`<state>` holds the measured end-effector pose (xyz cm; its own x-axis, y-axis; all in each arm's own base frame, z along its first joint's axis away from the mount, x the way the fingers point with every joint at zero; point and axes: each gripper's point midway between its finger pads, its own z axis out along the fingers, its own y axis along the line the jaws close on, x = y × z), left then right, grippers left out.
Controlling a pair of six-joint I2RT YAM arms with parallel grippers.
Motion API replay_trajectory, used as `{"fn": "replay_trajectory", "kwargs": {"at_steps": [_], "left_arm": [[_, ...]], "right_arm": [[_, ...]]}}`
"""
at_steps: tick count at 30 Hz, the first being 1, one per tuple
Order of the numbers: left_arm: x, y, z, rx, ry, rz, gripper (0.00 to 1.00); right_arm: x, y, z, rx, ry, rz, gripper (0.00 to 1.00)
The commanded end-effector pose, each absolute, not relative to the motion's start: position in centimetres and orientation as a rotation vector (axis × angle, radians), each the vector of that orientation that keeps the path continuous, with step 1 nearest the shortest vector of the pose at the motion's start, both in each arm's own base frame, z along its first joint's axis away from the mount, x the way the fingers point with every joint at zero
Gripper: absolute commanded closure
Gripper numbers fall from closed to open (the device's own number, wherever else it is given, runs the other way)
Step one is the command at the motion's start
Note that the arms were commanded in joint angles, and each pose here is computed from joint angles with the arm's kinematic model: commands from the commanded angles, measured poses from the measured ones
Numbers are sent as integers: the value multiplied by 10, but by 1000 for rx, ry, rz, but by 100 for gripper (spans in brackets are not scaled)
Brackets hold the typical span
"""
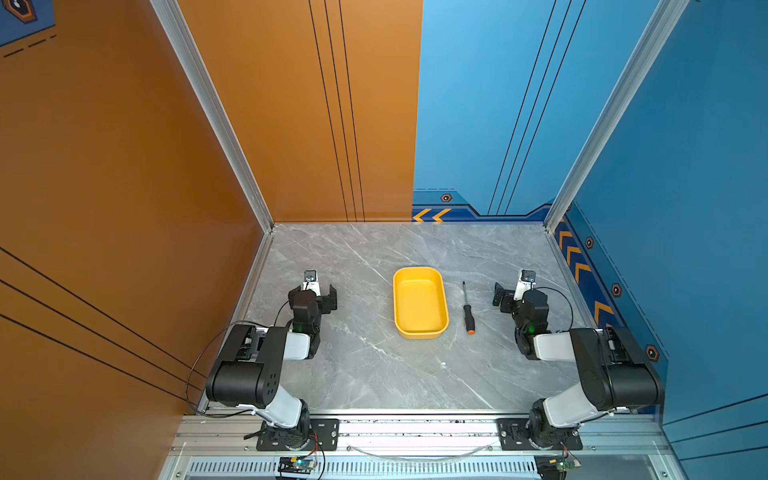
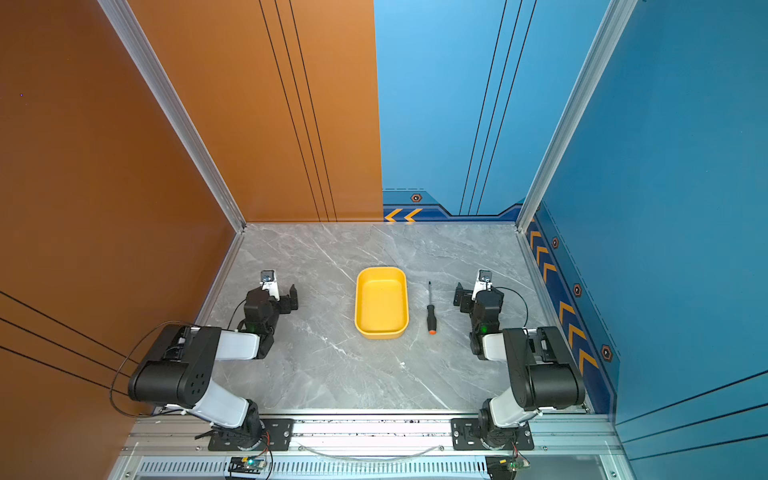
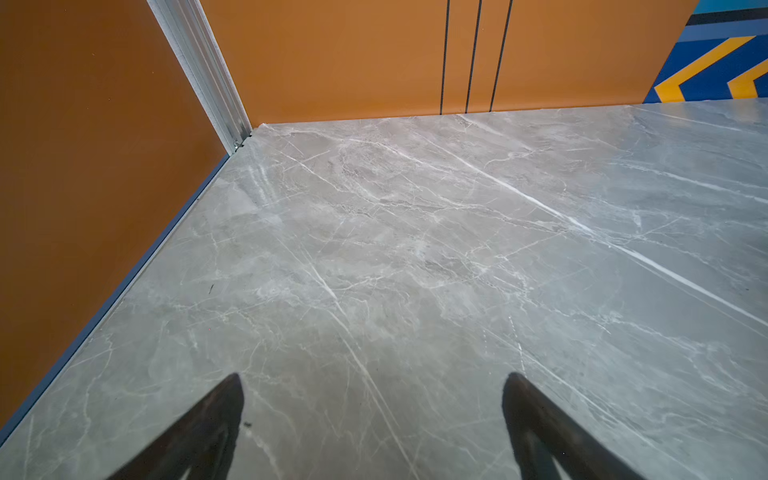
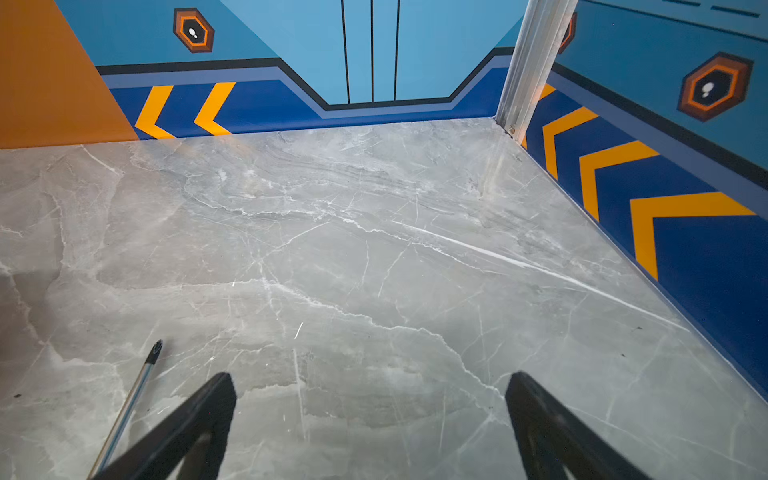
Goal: Put the screwdriver in the bin
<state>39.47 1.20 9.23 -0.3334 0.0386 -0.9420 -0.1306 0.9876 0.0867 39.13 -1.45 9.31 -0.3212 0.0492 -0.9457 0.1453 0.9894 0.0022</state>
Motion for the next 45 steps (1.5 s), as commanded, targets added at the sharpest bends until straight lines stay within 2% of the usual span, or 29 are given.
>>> {"fn": "replay_trajectory", "kwargs": {"at_steps": [1, 19, 25, 29, 32, 36, 39, 45], "left_arm": [[394, 13, 92, -69, 1903, 186, 2], [393, 19, 93, -102, 1899, 199, 2], [388, 19, 111, -96, 1877, 192, 2], [386, 8, 132, -33, 1885, 176, 2], [385, -8, 155, -4, 1875, 84, 2], [384, -40, 169, -34, 1944, -194, 2], [380, -64, 164, -31, 1983, -342, 2], [368, -92, 137, 2, 2058, -422, 2]], "right_arm": [[394, -16, 93, 134, 1906, -99, 0], [393, -22, 100, 173, 1906, -150, 0], [386, -18, 125, 166, 1945, -163, 0], [376, -4, 137, 175, 2084, -64, 0], [367, 18, 134, 162, 2206, 92, 0], [351, 55, 121, 132, 2339, 274, 0], [339, 78, 103, 101, 2424, 323, 0], [320, 106, 67, 64, 2549, 308, 2]]}}
